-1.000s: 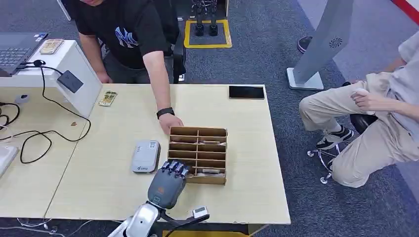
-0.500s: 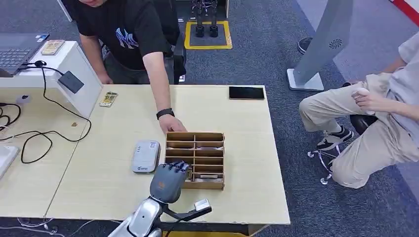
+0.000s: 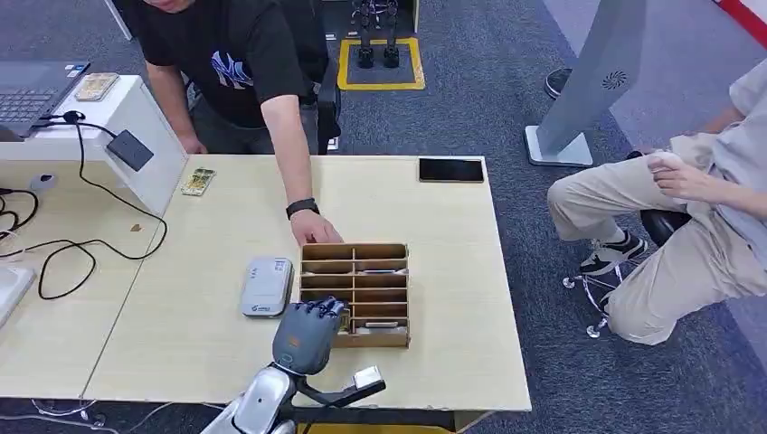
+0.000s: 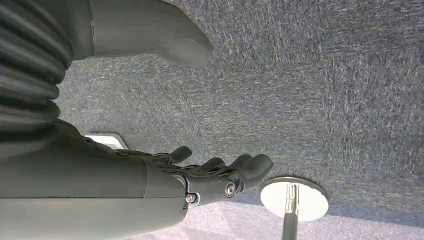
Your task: Pass the card to the sensor for recognition and then transmit it.
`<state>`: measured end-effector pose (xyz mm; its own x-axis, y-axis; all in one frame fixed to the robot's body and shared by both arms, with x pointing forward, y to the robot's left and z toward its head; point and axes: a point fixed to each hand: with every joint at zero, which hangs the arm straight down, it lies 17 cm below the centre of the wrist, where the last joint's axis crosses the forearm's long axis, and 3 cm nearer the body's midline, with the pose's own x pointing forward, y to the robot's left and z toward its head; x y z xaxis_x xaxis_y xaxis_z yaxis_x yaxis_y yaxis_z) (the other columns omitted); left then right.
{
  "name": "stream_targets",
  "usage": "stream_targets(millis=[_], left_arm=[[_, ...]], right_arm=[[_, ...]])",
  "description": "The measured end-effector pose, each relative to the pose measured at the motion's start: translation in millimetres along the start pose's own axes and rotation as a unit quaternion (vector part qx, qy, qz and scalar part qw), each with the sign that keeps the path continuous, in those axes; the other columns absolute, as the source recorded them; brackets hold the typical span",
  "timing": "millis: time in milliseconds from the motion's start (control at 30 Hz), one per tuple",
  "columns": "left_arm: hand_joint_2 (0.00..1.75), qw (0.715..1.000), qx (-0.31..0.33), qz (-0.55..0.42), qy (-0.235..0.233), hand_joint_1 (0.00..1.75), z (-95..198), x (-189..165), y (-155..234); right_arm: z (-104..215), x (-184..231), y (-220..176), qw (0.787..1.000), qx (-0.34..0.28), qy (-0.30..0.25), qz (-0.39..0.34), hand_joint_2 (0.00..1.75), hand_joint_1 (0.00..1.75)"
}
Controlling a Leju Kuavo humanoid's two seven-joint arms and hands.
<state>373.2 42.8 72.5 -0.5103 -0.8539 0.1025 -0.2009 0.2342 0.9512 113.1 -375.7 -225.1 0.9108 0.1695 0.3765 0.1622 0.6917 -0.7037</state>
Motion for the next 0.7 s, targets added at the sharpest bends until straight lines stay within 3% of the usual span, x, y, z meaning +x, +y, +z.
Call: stream_targets(millis=[333, 700], left_arm=[[1.75, 1.0, 0.013, 0.016, 0.002, 1.75, 4, 0, 4], [1.75, 0.995, 0.062, 0.072, -0.02, 1.75, 2, 16, 38]], right_arm=[[0, 0, 0, 1.0, 0.0, 0.0, 0.0, 1.75, 0.0], [0, 1, 0, 1.0, 0.0, -0.004, -0.002, 1.75, 0.0]])
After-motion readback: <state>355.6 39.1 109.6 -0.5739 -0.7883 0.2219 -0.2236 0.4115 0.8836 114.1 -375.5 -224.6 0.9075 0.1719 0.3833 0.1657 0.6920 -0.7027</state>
